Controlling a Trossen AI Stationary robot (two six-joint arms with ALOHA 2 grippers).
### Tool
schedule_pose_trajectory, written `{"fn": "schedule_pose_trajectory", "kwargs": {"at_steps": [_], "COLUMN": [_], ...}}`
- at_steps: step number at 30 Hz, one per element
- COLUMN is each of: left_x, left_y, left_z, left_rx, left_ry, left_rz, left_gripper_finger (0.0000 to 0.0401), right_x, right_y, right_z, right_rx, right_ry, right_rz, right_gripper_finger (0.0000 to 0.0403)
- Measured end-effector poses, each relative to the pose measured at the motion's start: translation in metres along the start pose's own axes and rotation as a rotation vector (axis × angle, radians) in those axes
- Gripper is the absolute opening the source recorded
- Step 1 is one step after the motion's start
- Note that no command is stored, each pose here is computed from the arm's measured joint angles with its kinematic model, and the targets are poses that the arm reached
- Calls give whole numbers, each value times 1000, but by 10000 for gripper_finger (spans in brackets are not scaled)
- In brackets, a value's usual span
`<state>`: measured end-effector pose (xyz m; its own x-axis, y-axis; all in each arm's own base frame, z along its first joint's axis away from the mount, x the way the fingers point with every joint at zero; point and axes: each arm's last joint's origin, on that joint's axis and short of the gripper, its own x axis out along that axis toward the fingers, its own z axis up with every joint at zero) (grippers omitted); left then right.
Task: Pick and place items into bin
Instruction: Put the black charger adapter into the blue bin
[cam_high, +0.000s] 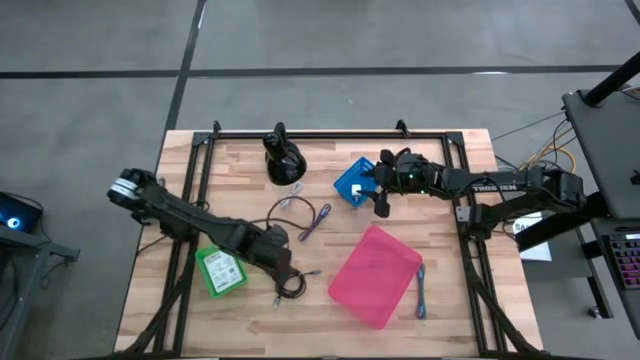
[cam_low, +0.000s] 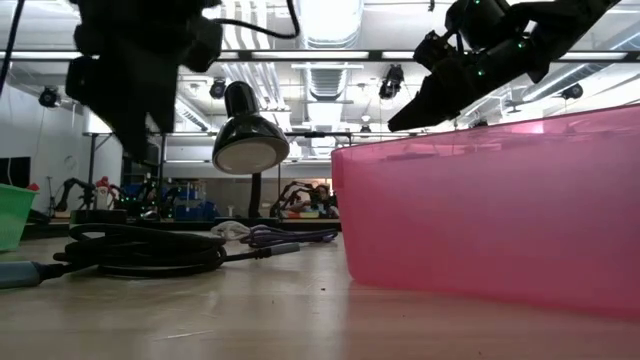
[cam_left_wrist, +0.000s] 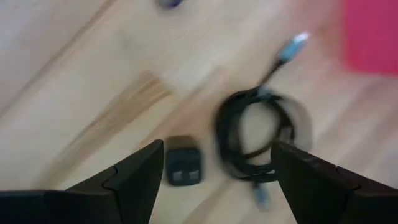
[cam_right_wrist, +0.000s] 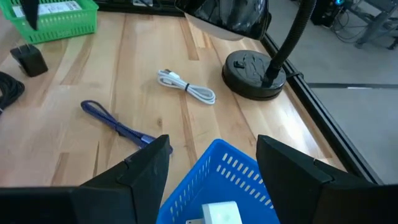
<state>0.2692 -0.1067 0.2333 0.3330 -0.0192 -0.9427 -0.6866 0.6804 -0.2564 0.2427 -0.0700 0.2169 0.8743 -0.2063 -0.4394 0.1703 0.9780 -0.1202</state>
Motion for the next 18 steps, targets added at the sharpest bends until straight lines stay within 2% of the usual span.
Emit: {"fn": "schedule_pose_trajectory", "kwargs": {"at_steps": [4, 18], "left_x": [5, 31], "left_y": [1, -1], "left_z": [-5, -19], "left_rx": [15, 31], "left_ry": [44, 101], "left_rz": [94, 167], "left_gripper_finger": [279, 279], "right_x": [0, 0], "right_y": [0, 0], "right_z": [0, 0], "right_rx": [0, 1], "right_ry": [0, 0], "right_rz": [0, 0], "right_gripper_finger": [226, 226]}}
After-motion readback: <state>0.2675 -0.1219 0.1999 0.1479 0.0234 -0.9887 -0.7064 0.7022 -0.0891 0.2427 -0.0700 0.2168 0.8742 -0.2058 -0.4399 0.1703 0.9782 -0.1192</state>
